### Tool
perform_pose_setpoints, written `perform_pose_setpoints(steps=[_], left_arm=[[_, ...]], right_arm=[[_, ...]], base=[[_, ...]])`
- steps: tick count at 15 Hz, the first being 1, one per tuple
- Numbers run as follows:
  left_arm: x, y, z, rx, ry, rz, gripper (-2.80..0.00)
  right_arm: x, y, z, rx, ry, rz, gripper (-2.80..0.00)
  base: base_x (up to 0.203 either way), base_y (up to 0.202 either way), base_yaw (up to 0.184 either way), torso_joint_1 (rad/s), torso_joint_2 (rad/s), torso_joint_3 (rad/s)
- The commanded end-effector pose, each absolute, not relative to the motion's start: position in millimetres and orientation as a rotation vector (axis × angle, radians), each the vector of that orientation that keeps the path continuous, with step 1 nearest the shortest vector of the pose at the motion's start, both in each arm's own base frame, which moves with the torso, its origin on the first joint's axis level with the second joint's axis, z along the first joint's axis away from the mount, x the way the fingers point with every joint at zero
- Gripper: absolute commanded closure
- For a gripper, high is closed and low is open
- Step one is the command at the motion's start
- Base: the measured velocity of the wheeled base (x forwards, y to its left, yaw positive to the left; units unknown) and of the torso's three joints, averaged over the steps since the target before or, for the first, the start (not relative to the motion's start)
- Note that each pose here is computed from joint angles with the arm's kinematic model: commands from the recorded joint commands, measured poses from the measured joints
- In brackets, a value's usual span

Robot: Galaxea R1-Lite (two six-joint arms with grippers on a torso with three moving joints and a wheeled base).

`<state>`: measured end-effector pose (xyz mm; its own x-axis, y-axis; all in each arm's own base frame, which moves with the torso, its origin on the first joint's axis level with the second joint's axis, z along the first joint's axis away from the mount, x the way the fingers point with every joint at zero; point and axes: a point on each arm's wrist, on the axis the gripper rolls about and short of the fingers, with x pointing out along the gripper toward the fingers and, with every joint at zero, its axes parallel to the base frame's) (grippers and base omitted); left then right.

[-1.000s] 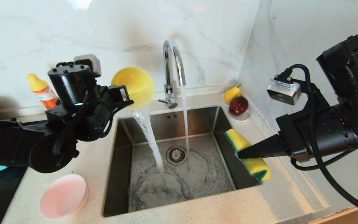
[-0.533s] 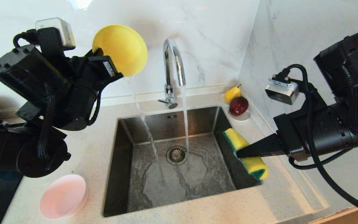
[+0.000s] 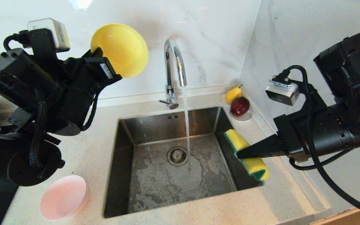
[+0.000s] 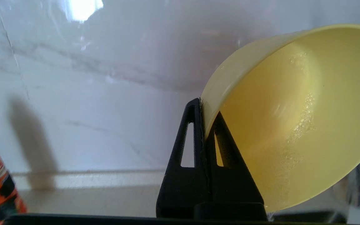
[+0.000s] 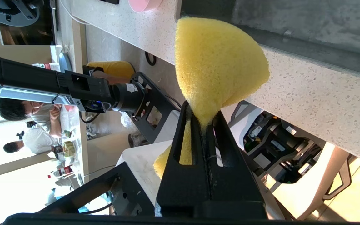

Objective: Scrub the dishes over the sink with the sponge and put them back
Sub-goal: Rinse the bowl, then place the bowl on the table

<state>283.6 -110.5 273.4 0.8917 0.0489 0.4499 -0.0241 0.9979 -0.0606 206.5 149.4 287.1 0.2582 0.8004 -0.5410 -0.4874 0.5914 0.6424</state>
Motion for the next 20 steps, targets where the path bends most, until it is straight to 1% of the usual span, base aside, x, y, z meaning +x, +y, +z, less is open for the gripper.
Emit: perform_pose_setpoints(steps=[1,4,6,7,10,12,15,17,20], left_arm=[[288,-105,265,-0.012,-0.366,0.059,0.0],[289,-87,245,0.064,-0.025,0.088,0.0],[280,-73,241,0.064,0.242,0.103,0.0],[275,-64,248,0.029,0.346,0.105,0.0],[261,-22,294,-0.218,0.513,0.11,0.0],[256,11,304,-0.432,0.545,0.219,0.0],[255,51,301,-0.566,0.518,0.369,0.0],[258,73,289,-0.669,0.525,0.478,0.0],[268,107,258,-0.741,0.574,0.61,0.0]], right_arm=[[205,148,289,0.386,0.961,0.9,0.0],[205,143,287,0.393,0.963,0.884,0.0],[205,143,282,0.391,0.981,0.875,0.0],[205,143,281,0.392,0.984,0.872,0.0],[208,139,279,0.398,0.986,0.853,0.0],[211,138,277,0.402,0.992,0.838,0.0],[210,137,274,0.4,1.002,0.832,0.0],[210,137,272,0.398,1.006,0.833,0.0],[212,138,271,0.398,1.012,0.832,0.0]], base=[[0.0,0.0,0.0,0.0,0.0,0.0],[0.0,0.0,0.0,0.0,0.0,0.0],[0.0,0.0,0.0,0.0,0.0,0.0],[0.0,0.0,0.0,0.0,0.0,0.0],[0.0,0.0,0.0,0.0,0.0,0.0],[0.0,0.0,0.0,0.0,0.0,0.0],[0.0,0.0,0.0,0.0,0.0,0.0],[0.0,0.0,0.0,0.0,0.0,0.0],[0.0,0.0,0.0,0.0,0.0,0.0]])
